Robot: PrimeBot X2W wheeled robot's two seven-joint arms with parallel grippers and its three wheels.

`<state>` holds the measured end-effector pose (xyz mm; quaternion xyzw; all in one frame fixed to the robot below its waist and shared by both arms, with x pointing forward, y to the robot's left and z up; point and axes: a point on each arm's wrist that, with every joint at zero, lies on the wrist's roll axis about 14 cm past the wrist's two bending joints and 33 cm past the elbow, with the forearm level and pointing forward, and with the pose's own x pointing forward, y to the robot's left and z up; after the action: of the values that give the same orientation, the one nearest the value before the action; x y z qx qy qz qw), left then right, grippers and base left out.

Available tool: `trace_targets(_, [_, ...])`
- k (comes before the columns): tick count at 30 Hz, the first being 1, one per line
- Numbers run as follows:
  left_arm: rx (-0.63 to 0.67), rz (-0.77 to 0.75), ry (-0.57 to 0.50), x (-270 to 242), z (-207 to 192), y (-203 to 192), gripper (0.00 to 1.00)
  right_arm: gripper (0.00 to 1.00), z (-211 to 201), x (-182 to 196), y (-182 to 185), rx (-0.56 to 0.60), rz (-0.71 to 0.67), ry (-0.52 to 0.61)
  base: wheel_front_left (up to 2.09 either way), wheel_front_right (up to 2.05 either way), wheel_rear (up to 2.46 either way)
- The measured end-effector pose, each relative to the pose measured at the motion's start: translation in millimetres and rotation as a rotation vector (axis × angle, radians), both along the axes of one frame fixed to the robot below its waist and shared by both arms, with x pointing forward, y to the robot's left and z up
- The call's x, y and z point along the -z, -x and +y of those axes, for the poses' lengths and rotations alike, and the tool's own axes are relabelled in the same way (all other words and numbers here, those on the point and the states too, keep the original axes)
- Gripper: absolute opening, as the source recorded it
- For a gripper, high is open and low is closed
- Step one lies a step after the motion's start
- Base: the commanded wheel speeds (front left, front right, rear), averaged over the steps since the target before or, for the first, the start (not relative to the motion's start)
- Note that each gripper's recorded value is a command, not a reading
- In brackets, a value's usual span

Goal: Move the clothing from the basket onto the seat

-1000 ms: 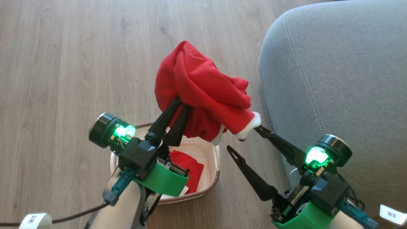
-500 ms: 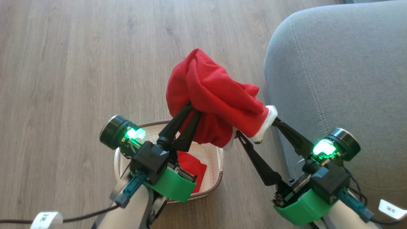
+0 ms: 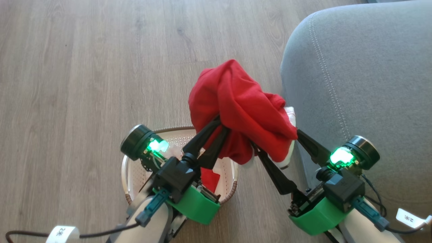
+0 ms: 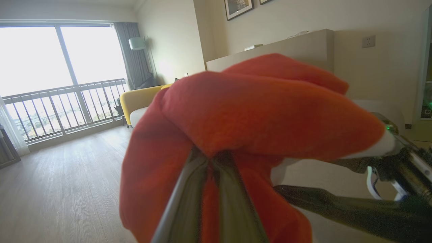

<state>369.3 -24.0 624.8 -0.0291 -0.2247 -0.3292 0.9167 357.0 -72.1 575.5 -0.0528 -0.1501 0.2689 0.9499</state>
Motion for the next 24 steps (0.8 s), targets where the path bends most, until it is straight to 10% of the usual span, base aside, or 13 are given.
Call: trace_targets(24, [0.141, 0.01, -0.052, 9, -30, 29, 0.0, 1.0, 28, 0, 1, -0.076, -0.022, 0.042, 0.0, 0.0, 0.0])
